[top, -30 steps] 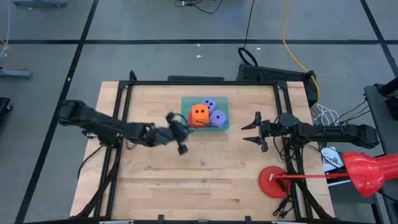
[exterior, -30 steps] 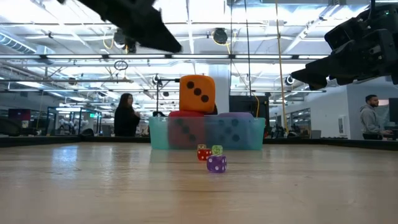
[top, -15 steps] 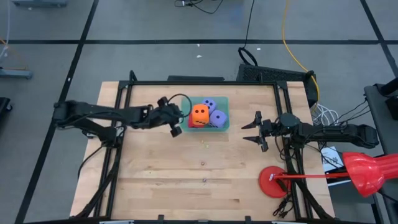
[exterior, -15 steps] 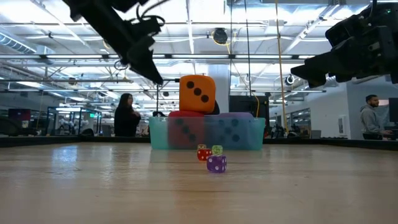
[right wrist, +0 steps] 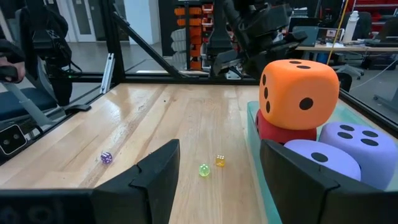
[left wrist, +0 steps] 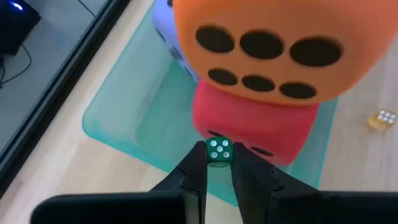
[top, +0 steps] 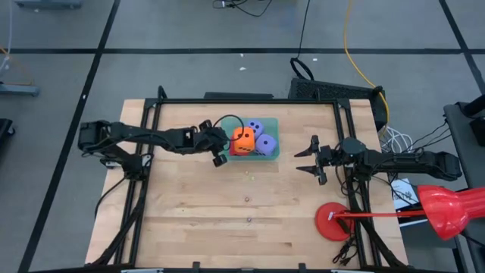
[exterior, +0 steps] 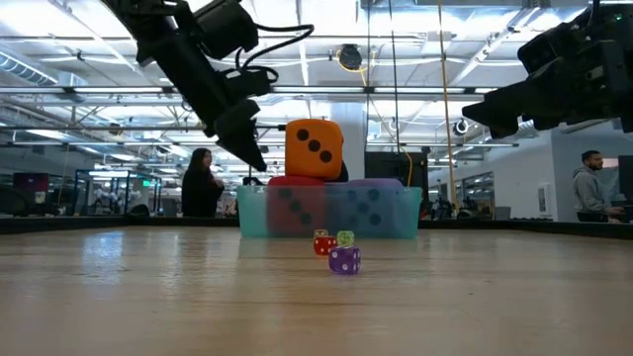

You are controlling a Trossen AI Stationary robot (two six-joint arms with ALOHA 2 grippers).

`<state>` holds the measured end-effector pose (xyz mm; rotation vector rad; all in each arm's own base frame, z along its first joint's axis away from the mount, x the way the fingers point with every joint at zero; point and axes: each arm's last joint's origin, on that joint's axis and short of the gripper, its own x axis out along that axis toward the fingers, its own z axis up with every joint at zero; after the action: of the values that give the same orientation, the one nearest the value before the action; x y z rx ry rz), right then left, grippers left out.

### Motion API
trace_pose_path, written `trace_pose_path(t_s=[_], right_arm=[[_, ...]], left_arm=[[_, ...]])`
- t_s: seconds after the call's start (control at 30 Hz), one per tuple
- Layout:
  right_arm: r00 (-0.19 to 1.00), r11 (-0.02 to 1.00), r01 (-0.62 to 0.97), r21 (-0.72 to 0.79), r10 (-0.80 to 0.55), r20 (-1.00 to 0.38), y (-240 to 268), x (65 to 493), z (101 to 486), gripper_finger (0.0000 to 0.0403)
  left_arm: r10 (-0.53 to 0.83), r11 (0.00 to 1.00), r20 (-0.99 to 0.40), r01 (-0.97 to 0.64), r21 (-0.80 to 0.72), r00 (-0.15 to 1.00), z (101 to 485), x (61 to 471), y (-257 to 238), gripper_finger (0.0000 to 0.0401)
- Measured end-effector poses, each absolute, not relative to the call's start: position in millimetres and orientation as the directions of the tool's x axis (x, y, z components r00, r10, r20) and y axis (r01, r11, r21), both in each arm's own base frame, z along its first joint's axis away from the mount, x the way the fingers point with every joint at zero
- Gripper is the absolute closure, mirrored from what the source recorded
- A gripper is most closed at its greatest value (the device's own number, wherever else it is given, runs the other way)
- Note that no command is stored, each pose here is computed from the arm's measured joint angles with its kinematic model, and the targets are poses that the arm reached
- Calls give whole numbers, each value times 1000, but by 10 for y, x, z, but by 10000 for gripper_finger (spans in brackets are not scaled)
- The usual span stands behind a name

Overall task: Pick & Place Dice
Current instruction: Put the small green dice into the blue bin

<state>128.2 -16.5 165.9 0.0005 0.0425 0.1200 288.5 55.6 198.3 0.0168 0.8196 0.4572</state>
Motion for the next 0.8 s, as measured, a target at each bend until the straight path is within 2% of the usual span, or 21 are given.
trace_pose_path(t_s=[0.2,0.47,0.8], right_arm=[[992,993,-119,3,119,-41,-165,1282,1660,190],[992,993,-118,7,119,-36,-166,1282,1666,190],[992,993,-120,17,120,-29,-165,1282,1672,190]], left_arm=[[374,914,-713,-368,173,594,1976,2879,582,340],[322,930,-768,-338,146,554,1778,2929,647,339],[317,932,-791,-328,156,524,1658,2965,656,339]])
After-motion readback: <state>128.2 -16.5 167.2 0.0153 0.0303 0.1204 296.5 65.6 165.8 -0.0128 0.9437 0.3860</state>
